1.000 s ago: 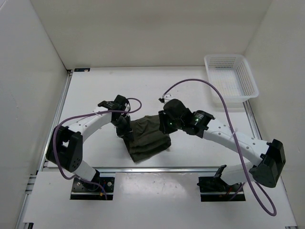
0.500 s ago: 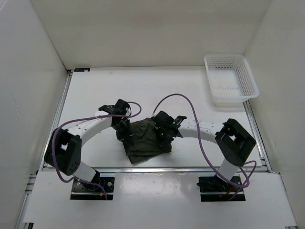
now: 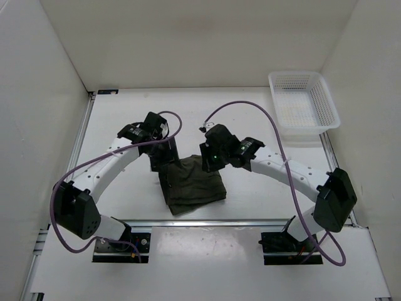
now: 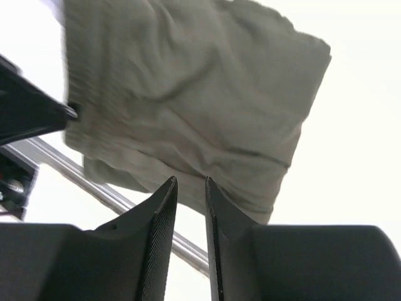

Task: Fold and stack the shorts
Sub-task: Fold the shorts

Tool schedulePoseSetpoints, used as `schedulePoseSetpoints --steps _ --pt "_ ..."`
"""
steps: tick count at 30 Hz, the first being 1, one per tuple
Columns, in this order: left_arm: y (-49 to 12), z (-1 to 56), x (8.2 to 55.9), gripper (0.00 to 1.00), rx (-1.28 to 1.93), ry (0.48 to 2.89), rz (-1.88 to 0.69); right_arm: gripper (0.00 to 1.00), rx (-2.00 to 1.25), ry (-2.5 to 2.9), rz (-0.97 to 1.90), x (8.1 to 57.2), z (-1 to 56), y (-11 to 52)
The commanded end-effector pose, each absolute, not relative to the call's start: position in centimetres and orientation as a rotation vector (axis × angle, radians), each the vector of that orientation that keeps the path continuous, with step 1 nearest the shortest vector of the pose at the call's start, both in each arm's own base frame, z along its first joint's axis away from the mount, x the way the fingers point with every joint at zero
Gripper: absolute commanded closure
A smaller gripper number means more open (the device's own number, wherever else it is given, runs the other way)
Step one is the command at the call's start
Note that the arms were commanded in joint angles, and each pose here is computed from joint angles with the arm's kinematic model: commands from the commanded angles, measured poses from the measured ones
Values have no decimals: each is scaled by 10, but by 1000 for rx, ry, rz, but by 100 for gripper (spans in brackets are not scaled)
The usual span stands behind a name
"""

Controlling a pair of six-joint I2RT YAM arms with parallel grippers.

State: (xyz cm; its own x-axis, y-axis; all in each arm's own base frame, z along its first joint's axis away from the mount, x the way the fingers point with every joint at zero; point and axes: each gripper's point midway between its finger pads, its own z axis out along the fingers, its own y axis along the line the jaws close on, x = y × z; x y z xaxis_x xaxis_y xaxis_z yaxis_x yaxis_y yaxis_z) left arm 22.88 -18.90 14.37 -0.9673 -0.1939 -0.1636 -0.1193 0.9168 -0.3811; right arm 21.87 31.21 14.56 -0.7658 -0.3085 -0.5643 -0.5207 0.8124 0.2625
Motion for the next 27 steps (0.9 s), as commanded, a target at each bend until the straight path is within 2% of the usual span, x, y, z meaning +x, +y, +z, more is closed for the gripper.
schedulePoseSetpoints --steps 1,3,4,5,7,11,15,17,20,21,23,24,26,27 --pt "-186 153 246 41 -242 2820 -537 70 -610 2497 502 231 146 304" --pt "-184 136 258 68 -268 2838 -483 76 -618 2498 509 240 138 311" --pt "-179 131 266 83 -314 2829 -454 86 -604 2503 515 246 135 311" --pt "-174 119 277 90 -387 2821 -419 90 -582 2502 533 253 129 316" --pt "-169 109 287 90 -429 2810 -397 96 -531 2508 565 267 124 317" --pt "-158 85 300 90 -479 2833 -299 99 -497 2562 559 290 90 321" --pt "-146 41 295 90 -480 2939 -208 100 -505 2645 537 291 51 323" --pt "-143 38 294 90 -469 2945 -188 100 -511 2674 531 289 40 323" --pt "-144 55 308 90 -420 2892 -223 100 -494 2649 553 290 52 325" --pt "-143 64 307 88 -406 2889 -224 97 -489 2631 552 292 59 325" --pt "-146 98 318 77 -351 2821 -265 89 -461 2574 523 299 93 319" --pt "-144 110 320 56 -334 2801 -257 83 -446 2545 510 302 107 316" --pt "-142 152 323 33 -281 2736 -272 75 -410 2470 450 307 147 302" --pt "-140 166 323 21 -269 2710 -271 57 -358 2429 352 316 160 286"
